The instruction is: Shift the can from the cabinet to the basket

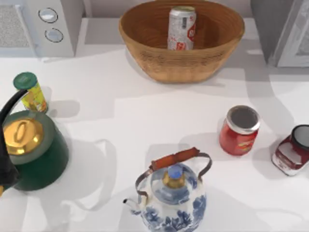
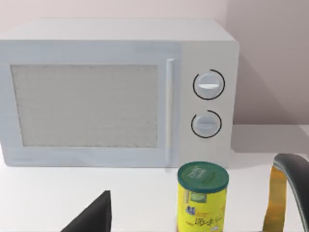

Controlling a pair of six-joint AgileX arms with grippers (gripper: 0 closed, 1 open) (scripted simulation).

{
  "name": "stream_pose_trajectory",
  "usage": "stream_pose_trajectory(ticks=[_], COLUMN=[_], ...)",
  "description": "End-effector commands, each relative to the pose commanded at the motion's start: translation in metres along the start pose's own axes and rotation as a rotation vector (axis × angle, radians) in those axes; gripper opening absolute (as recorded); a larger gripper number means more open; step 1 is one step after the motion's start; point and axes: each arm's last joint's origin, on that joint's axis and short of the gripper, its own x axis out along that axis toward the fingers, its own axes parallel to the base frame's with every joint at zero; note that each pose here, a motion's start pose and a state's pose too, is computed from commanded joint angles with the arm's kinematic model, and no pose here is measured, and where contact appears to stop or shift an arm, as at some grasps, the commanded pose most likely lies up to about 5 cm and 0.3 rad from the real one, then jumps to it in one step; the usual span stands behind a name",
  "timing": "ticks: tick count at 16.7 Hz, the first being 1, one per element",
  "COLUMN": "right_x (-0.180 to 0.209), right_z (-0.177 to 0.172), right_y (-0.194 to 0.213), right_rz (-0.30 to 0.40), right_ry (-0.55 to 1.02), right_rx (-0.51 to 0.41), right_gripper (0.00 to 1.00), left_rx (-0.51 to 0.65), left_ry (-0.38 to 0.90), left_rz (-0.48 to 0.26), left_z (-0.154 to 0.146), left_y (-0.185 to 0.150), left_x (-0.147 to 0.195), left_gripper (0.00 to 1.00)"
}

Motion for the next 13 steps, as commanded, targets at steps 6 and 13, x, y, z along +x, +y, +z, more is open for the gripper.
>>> stream_pose_trajectory(ticks=[6,13], right_x=[0.031,0.01], right_z=[-0.001,-0.007], right_y=[0.0,-0.012], right_rz=[0.002,0.001], right_ry=[-0.001,-0.008], right_rx=[0.001,0.001], right_gripper=[1.0,1.0], left_rx=[0.0,0.0], left_ry=[0.0,0.0], left_rz=[0.0,0.0], left_z=[0.0,0.0], left_y=[0.0,0.0], left_x=[0.0,0.0], left_gripper=[1.0,1.0])
